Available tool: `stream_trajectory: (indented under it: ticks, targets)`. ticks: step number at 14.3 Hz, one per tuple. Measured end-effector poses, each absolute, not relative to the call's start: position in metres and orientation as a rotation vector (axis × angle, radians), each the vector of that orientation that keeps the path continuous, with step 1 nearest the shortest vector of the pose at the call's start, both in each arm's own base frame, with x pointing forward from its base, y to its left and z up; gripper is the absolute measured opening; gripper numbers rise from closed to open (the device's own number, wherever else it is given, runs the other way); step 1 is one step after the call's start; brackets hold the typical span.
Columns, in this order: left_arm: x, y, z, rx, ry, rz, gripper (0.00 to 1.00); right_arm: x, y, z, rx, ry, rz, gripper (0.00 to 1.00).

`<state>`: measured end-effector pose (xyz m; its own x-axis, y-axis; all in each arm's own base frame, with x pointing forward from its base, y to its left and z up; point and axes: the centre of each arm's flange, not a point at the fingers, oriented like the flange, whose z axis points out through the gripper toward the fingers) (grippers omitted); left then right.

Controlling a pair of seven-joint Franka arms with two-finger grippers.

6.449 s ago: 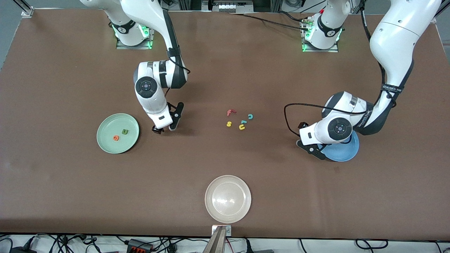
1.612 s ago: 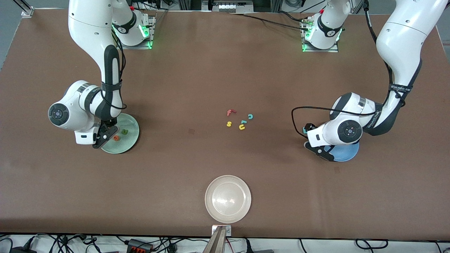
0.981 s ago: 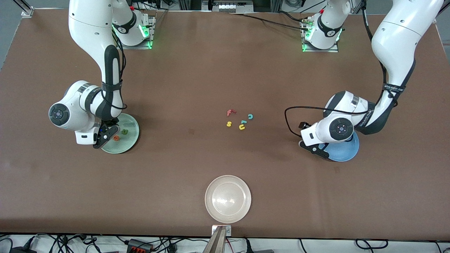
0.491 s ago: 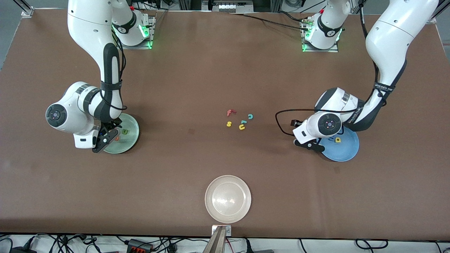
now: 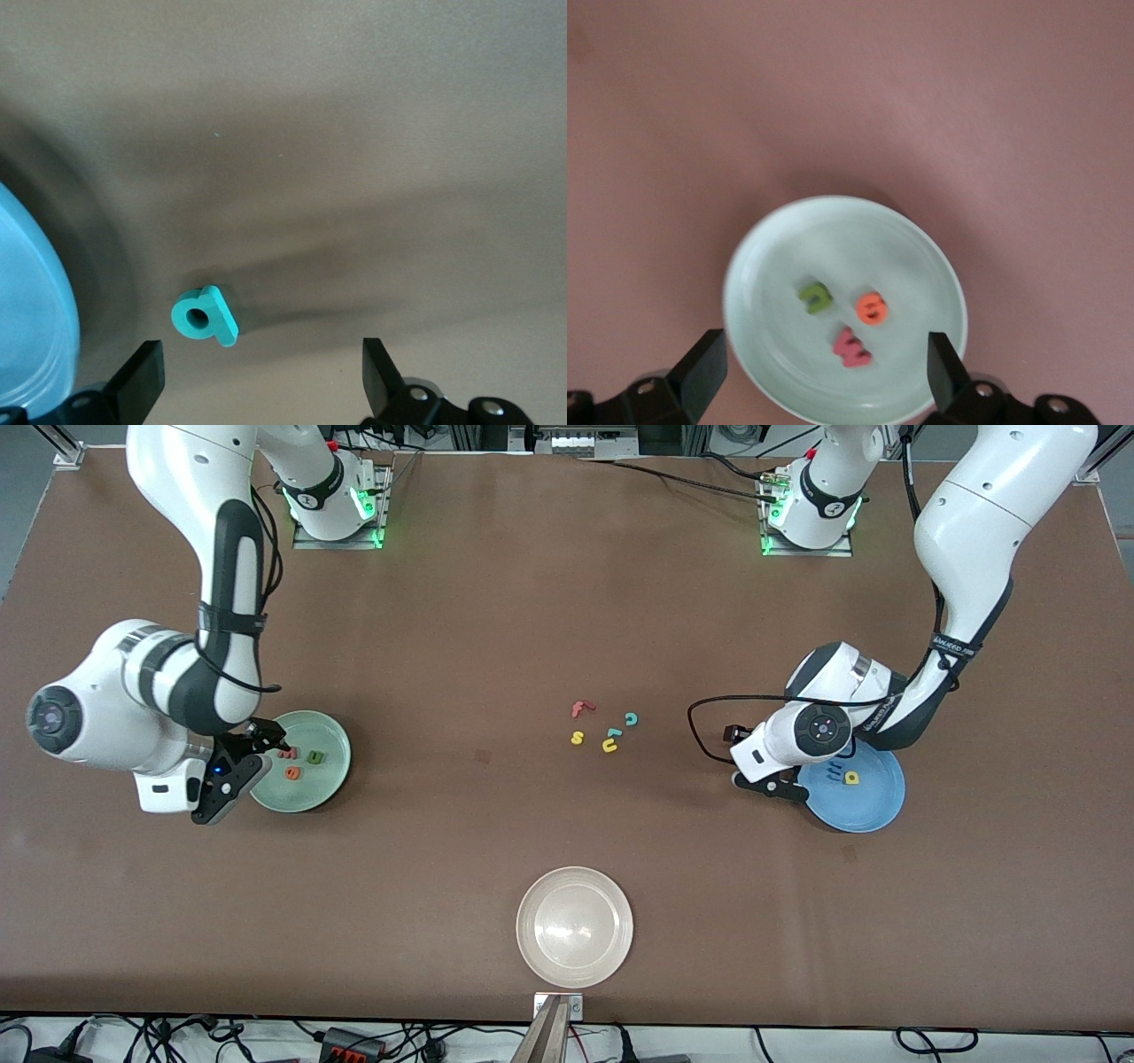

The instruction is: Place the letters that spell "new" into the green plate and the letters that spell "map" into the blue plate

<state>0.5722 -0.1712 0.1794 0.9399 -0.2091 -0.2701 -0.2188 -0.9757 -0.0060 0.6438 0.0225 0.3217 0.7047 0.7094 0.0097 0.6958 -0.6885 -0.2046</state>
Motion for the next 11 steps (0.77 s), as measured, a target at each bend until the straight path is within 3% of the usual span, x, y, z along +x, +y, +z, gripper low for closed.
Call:
stream_trajectory:
  ticks: [2,4,5,11]
  targets:
    - [0.572,-0.168,0.178,-3.051,0.339,0.416,0.94,0.642,0.016,0.327,-2.647,-1.048,0.097,1.00]
    - [0.572,-0.167,0.175,-3.047,0.344,0.416,0.73,0.641,0.008,0.325,-2.634,-1.018,0.097,1.00]
    - [0.571,-0.167,0.175,-3.047,0.345,0.417,0.67,0.641,0.008,0.324,-2.633,-1.016,0.099,1.00]
    - [0.575,-0.157,0.172,-3.018,0.368,0.370,0.67,0.642,0.015,0.321,-2.622,-1.023,0.103,1.00]
